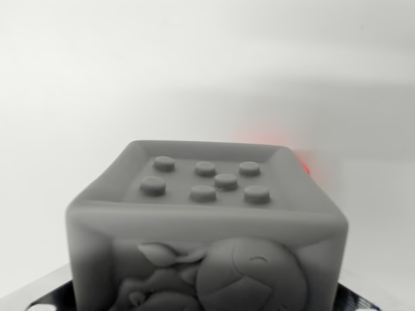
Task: Destack cube
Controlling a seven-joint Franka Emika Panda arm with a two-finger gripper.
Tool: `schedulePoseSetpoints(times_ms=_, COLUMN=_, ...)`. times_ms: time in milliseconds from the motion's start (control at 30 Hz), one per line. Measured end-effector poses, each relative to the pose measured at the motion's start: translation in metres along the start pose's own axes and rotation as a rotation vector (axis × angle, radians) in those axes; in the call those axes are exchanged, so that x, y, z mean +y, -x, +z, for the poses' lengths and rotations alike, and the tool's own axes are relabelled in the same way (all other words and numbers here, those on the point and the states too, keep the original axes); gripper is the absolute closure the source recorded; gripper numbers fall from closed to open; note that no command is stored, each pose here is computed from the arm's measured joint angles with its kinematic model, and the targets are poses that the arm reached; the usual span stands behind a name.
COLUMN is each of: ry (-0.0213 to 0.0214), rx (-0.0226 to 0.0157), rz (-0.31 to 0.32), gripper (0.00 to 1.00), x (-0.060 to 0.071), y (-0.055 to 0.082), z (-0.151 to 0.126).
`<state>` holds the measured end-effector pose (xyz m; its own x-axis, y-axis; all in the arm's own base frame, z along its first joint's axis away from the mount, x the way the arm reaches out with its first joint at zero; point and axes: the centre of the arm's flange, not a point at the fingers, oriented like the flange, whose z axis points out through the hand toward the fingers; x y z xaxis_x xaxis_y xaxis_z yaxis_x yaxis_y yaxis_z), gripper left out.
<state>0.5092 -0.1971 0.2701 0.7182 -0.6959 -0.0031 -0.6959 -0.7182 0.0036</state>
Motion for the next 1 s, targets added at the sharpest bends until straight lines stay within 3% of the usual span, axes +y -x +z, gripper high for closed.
schedulePoseSetpoints(times_ms=1000, ry=0.0015, rx=0.0005, rz=0.049, gripper=1.00, x=-0.054, y=0.005, z=0.026)
